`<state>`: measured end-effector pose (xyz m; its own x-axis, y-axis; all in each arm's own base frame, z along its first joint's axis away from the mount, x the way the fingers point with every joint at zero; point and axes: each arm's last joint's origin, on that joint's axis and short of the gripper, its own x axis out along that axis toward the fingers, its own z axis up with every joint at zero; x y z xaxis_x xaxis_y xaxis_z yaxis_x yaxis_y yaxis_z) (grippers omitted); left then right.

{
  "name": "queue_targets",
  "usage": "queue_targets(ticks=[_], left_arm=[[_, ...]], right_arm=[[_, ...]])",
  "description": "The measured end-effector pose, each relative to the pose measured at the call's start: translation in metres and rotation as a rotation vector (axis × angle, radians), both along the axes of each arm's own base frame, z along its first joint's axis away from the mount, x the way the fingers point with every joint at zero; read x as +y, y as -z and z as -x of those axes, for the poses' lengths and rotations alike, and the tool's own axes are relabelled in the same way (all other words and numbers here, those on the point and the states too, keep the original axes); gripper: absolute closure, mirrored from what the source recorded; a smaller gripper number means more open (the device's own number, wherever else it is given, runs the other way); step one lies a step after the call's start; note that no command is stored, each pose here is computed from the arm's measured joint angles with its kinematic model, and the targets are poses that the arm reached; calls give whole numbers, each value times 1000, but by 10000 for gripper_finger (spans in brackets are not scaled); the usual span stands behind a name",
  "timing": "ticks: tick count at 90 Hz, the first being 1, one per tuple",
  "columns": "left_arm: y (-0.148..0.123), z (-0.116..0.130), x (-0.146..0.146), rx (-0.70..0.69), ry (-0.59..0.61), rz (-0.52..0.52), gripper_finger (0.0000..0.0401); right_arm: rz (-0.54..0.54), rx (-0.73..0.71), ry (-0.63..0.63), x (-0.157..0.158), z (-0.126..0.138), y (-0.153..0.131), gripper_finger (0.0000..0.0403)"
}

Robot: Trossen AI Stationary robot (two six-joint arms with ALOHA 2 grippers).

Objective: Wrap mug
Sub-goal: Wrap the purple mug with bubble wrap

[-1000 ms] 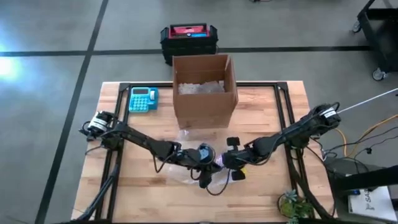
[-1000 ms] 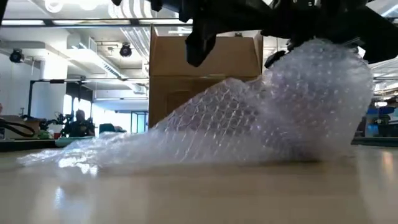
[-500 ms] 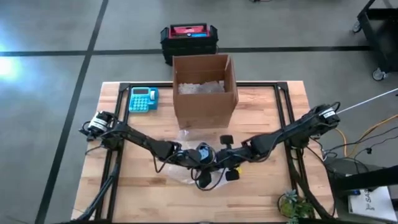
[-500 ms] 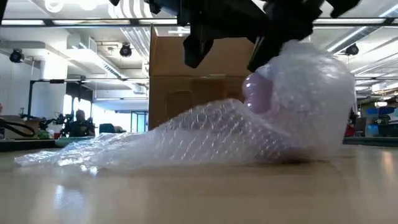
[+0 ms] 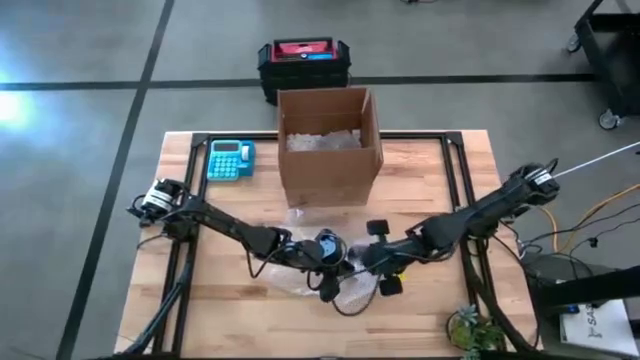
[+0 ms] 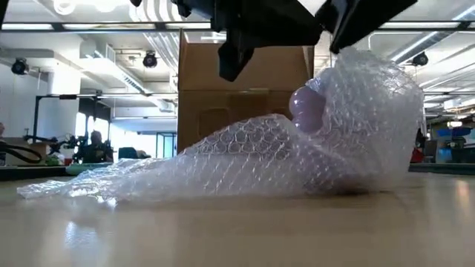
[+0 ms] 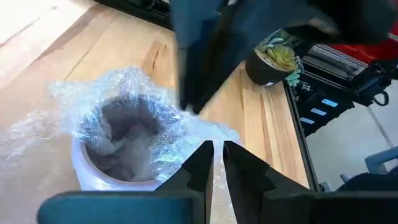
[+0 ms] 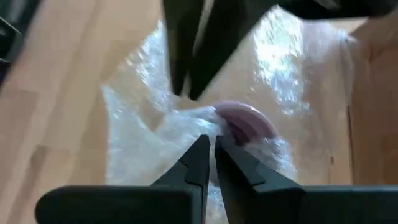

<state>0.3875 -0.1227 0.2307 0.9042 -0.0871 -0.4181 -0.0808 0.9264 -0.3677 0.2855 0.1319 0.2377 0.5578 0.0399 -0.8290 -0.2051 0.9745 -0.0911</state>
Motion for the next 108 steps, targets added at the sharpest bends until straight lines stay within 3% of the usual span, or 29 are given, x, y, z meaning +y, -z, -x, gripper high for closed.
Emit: queue_targets(ticks=[13, 22, 46, 69, 88, 108], left_arm=[[0, 0, 1, -3, -19, -11, 377], [0, 0, 1, -2, -20, -12, 377], [0, 0, -1, -2, -20, -4, 377], [0, 0, -1, 0, -19, -8, 377], [1, 0, 0, 5, -20, -11, 377], [0, 0, 0, 0, -19, -12, 377]], right_arm=[[-1, -5, -10, 4, 0, 19, 389], [60, 9, 28, -4, 0, 30, 389], [86, 87, 93, -29, -8, 52, 389], [44, 144, 59, -32, -19, 71, 389], [56, 121, 56, -33, -17, 63, 389], [51, 107, 56, -33, -17, 20, 389]])
